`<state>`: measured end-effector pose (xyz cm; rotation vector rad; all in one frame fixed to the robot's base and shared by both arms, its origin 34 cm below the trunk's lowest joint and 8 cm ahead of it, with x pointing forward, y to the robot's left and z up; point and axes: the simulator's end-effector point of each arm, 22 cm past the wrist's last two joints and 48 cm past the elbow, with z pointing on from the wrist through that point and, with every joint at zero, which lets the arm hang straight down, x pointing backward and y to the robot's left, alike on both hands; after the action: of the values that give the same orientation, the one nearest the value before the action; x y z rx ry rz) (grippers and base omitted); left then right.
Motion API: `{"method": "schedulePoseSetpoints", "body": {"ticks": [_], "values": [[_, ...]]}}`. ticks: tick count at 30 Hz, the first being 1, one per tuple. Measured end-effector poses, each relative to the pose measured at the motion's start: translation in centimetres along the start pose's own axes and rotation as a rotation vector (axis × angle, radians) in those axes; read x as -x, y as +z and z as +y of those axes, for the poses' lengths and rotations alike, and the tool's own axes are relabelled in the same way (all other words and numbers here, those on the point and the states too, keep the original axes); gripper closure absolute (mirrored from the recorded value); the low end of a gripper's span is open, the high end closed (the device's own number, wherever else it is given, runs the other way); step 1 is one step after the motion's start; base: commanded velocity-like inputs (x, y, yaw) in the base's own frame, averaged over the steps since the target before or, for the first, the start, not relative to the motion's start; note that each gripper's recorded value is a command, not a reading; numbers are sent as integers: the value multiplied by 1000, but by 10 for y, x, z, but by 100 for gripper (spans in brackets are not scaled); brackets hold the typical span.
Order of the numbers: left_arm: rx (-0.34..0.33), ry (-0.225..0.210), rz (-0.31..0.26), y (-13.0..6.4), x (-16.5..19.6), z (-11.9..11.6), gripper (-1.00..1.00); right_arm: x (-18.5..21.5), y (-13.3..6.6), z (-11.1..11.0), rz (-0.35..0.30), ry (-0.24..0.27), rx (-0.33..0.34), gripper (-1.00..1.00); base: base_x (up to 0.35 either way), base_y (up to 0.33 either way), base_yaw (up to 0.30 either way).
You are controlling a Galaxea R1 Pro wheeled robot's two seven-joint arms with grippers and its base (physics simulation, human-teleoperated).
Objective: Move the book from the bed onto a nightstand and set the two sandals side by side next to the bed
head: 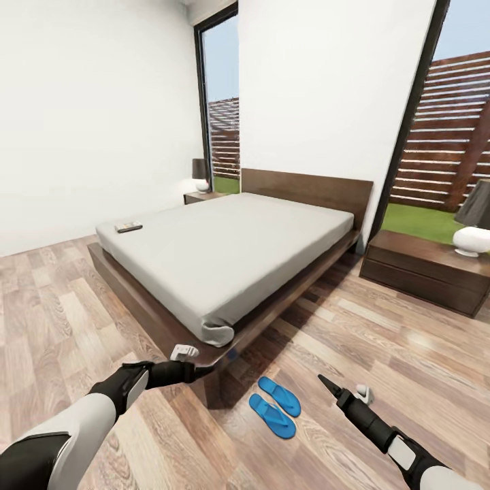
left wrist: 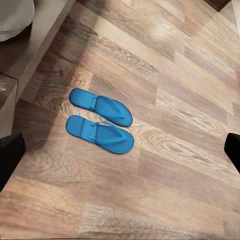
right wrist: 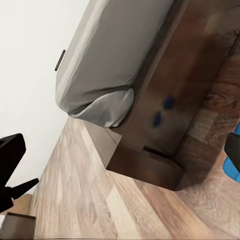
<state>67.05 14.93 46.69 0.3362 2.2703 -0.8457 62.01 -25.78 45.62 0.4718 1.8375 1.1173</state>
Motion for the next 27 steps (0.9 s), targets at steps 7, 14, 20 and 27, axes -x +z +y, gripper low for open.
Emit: {"method": "schedulePoseSetpoints", "body": {"ticks": [7, 14, 20, 27], "values": [[0, -1, -1, 0, 0, 0, -100, 0, 0, 0, 0, 0, 0, -100, 0, 0, 256], [0, -1, -1, 0, 0, 0, -100, 0, 0, 0, -1, -1, 1, -100, 0, 0, 130], [1, -2, 0, 0, 0, 0, -100, -1, 0, -1, 0, -1, -3, -100, 0, 0, 18], [0, -2, 0, 0, 0, 0, -100, -1, 0, -2, 1, 1, -8, -100, 0, 0, 25]]}}
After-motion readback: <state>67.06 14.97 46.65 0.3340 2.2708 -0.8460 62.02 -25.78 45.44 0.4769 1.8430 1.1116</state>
